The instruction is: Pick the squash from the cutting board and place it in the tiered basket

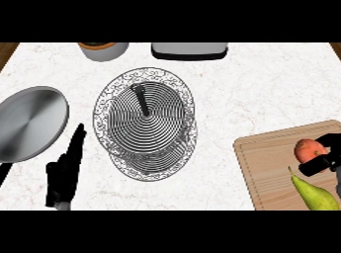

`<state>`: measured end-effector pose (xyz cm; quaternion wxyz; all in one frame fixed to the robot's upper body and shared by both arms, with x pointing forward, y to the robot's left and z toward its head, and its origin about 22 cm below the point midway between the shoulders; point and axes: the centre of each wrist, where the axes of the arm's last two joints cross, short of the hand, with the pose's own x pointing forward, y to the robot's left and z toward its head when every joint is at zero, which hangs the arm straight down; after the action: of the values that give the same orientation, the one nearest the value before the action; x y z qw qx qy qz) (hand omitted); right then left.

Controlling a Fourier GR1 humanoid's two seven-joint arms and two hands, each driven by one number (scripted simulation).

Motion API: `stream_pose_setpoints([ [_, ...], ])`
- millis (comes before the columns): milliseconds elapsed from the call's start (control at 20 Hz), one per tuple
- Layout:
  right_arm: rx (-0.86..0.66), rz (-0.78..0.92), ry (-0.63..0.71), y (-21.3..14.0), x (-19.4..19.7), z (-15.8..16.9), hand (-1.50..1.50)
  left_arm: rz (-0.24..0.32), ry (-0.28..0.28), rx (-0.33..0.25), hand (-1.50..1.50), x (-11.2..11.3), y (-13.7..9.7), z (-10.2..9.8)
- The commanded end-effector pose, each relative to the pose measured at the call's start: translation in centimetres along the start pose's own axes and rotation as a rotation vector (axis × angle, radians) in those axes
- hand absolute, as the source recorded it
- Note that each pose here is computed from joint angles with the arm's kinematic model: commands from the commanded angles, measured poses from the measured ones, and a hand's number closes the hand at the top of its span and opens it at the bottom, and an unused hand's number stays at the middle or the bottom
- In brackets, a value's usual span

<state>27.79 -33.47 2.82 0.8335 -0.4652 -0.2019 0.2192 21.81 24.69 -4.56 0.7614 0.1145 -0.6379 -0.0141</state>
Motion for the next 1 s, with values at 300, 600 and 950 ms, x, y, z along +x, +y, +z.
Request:
stream_pose_setpoints([
  [300,-0.017,0.217,-0.565,4.5,4.7,8.9,1.50,-0.021,0.090,-0.007,0.00,-1.1,0.7,0.7],
  [600,0.012,0.190,-0.921,5.1,3.8,19.2,1.50,-0.015,0.092,0.040,0.00,-0.9,1.2,0.5],
  [950,-0.039,-0.223,-0.992,-2.1,-0.4,26.1,1.50,0.011,0.111,0.033,0.00,-1.4,0.7,2.9],
])
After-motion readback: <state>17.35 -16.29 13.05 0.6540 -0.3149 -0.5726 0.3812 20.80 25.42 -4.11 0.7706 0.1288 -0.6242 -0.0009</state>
